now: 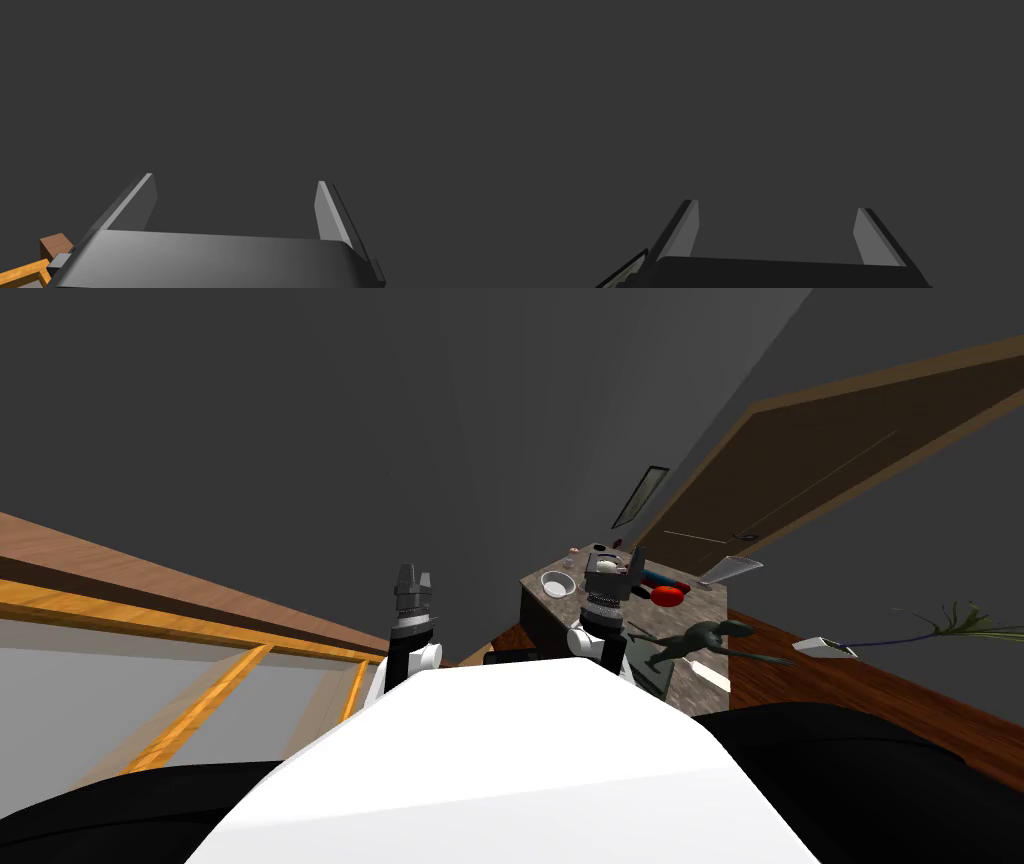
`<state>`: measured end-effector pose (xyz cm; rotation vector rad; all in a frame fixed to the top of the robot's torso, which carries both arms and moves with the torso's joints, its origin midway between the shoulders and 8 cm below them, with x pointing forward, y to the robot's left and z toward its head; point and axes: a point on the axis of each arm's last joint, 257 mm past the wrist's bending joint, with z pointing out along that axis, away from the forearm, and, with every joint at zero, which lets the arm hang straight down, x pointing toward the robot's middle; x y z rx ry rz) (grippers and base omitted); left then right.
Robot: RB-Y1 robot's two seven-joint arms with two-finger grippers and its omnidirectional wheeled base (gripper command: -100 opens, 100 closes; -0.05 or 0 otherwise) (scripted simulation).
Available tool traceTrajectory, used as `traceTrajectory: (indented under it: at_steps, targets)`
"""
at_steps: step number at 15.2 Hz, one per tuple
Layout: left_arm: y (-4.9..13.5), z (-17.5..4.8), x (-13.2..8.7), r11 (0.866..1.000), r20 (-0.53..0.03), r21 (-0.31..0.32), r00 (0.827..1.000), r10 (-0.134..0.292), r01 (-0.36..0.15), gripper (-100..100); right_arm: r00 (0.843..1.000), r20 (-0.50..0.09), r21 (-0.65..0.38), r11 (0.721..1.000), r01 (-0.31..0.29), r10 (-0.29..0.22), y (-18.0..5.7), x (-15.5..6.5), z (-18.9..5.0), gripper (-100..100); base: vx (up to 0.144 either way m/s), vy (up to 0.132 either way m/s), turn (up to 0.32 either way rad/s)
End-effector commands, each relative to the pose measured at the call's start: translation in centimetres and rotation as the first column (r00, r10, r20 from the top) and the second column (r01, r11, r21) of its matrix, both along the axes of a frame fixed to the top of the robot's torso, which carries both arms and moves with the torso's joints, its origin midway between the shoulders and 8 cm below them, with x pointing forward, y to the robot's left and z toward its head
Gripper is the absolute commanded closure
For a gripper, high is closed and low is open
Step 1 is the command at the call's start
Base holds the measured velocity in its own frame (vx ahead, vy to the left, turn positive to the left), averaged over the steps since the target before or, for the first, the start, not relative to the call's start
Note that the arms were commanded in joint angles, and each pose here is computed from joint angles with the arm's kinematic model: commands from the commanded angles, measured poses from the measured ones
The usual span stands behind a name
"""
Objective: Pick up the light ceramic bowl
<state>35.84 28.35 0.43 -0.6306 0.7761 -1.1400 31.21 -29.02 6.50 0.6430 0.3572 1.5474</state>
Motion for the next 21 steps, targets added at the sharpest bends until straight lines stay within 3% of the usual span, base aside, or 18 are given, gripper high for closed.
traceTrajectory:
  at_steps: [1, 6, 10, 14, 15, 16, 17, 19, 20, 21]
  targets:
    - [0.0, 0.0, 0.0, 1.000, 0.000, 0.000, 1.000, 0.000, 0.000, 0, 1.000, -0.024, -0.055, 0.998, -0.010, 0.009, 0.4, 0.4, -0.4, -100, 0.000, 0.010, 0.040]
    - [0.0, 0.0, 0.0, 1.000, 0.000, 0.000, 1.000, 0.000, 0.000, 0, 0.997, -0.073, -0.147, 0.989, -0.020, 0.009, 0.9, 1.0, -1.6, -100, 0.000, 0.019, 0.047]
    - [0.0, 0.0, 0.0, 1.000, 0.000, 0.000, 1.000, 0.000, 0.000, 0, 0.990, -0.139, -0.257, 0.966, -0.025, -0.011, 1.0, 1.9, -3.5, -100, -0.001, 0.033, 0.075]
    - [0.0, 0.0, 0.0, 1.000, 0.000, 0.000, 1.000, 0.000, 0.000, 0, 0.976, -0.213, -0.380, 0.925, -0.033, -0.053, 0.7, 2.7, -6.0, -100, 0.002, 0.042, 0.098]
    - [0.0, 0.0, 0.0, 1.000, 0.000, 0.000, 1.000, 0.000, 0.000, 0, 0.965, -0.249, -0.431, 0.902, -0.031, -0.086, 0.2, 3.1, -7.5, -100, 0.003, 0.050, 0.098]
    - [0.0, 0.0, 0.0, 1.000, 0.000, 0.000, 1.000, 0.000, 0.000, 0, 0.965, -0.251, -0.444, 0.895, -0.040, -0.081, 0.3, 3.1, -7.6, -100, 0.001, 0.047, 0.100]
    - [0.0, 0.0, 0.0, 1.000, 0.000, 0.000, 1.000, 0.000, 0.000, 0, 0.951, -0.286, -0.494, 0.869, -0.039, -0.120, -0.4, 3.5, -9.2, -100, -0.004, 0.047, 0.133]
    - [0.0, 0.0, 0.0, 1.000, 0.000, 0.000, 1.000, 0.000, 0.000, 0, 0.951, -0.287, -0.508, 0.860, -0.049, -0.115, -0.2, 3.5, -9.2, -100, -0.003, 0.034, 0.067]
    - [0.0, 0.0, 0.0, 1.000, 0.000, 0.000, 1.000, 0.000, 0.000, 0, 0.934, -0.321, -0.563, 0.824, -0.055, -0.156, -1.0, 3.8, -10.9, -100, 0.003, 0.037, 0.116]
    - [0.0, 0.0, 0.0, 1.000, 0.000, 0.000, 1.000, 0.000, 0.000, 0, 0.935, -0.321, -0.572, 0.818, -0.062, -0.154, -1.0, 3.8, -10.9, -100, 0.007, 0.038, 0.115]
